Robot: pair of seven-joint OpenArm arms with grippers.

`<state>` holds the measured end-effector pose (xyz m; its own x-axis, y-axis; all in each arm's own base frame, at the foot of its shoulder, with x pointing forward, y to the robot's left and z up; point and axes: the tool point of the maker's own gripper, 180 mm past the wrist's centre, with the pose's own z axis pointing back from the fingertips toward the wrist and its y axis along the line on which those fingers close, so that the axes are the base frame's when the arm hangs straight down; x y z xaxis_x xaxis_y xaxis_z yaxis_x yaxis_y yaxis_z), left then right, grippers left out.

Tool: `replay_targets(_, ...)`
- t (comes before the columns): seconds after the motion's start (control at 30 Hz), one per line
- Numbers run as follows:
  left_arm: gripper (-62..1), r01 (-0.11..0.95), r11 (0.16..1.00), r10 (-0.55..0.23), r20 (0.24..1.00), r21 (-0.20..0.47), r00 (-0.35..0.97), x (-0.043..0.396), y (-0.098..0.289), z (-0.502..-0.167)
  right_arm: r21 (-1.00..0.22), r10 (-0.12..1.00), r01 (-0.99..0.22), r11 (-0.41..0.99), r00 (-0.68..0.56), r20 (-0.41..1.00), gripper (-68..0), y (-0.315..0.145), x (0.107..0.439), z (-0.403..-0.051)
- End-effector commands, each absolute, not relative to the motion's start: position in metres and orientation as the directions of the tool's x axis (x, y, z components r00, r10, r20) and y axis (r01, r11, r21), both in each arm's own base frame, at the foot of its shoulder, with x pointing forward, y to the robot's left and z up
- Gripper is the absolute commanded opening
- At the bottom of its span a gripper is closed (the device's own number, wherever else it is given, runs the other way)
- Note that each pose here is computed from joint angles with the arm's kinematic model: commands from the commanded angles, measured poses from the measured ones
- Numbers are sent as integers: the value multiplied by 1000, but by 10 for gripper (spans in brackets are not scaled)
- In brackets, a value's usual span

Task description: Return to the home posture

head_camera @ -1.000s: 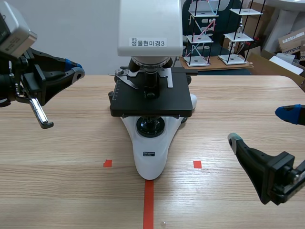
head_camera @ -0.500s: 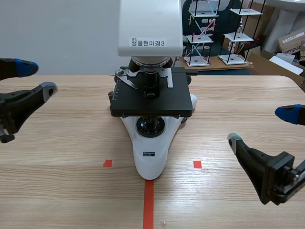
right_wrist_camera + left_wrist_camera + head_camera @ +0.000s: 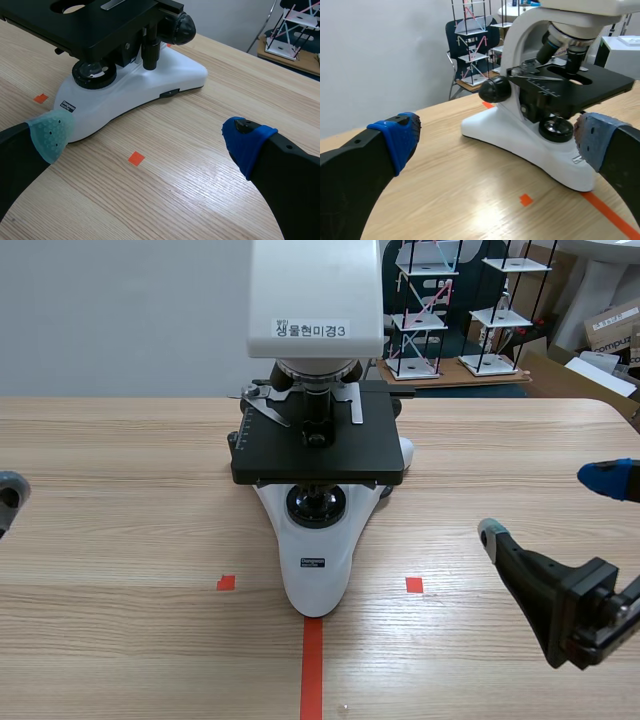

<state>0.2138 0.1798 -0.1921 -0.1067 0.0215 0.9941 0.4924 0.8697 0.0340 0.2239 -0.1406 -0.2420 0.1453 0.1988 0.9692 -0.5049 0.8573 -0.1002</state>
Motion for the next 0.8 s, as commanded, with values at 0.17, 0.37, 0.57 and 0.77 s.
replay_targets(0.17, 14, 500, 866, 86, 988, -13, -125, 195, 156, -177, -116, 194, -504, 856, 106, 975, -19, -141, 227, -230)
replay_targets(0.37, 14, 496, 868, 62, 992, 2, -113, 185, 146, -180, -116, 194, -504, 856, 106, 975, -19, -141, 227, -230)
replay_targets(0.57, 14, 489, 870, -12, 994, 63, -107, 187, 146, -187, -116, 194, -504, 856, 106, 975, -19, -141, 227, -230)
replay_targets(0.77, 14, 468, 878, -57, 992, 103, -111, 190, 149, -190, -116, 194, -504, 856, 106, 975, -19, -141, 227, -230)
